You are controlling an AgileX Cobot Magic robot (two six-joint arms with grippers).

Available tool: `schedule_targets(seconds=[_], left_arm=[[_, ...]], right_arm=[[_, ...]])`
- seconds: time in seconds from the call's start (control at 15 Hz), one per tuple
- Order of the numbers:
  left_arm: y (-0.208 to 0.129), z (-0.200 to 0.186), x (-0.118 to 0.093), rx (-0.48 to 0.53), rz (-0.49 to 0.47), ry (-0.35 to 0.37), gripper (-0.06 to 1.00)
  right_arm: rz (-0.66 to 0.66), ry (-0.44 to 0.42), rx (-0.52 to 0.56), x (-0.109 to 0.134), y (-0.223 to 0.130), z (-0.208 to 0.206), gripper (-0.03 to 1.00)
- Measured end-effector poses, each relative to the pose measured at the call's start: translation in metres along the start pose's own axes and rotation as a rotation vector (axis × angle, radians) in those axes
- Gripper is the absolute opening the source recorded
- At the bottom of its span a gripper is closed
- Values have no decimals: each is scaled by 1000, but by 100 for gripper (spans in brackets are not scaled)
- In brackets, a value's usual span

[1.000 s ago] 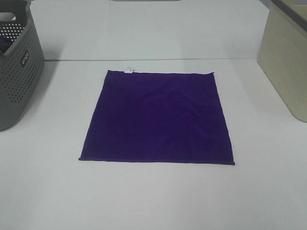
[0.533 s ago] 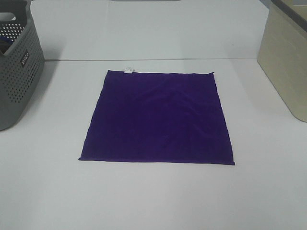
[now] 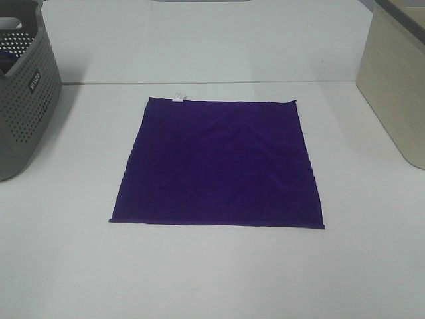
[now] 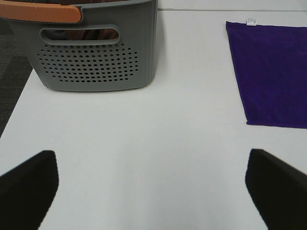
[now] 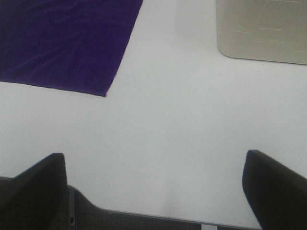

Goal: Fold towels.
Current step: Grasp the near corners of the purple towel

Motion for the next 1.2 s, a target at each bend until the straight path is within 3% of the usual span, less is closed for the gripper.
schedule_targets(seconds=[1.2], left_arm=[[0, 0, -1, 2, -4, -7, 99]], right_arm=[[0, 0, 0, 0, 0, 0, 96]])
Point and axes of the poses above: a point on each arm's last joint axis where the gripper is mounted, z pointing out along that axis toward the gripper, x along the wrist's bending axis when the last joint is at zero, y = z × x, the point moved 9 cm from there along z, pointing out along that axis toward the gripper, and after that the axes turned 14 degrees about -z, right-handed, at the moved point
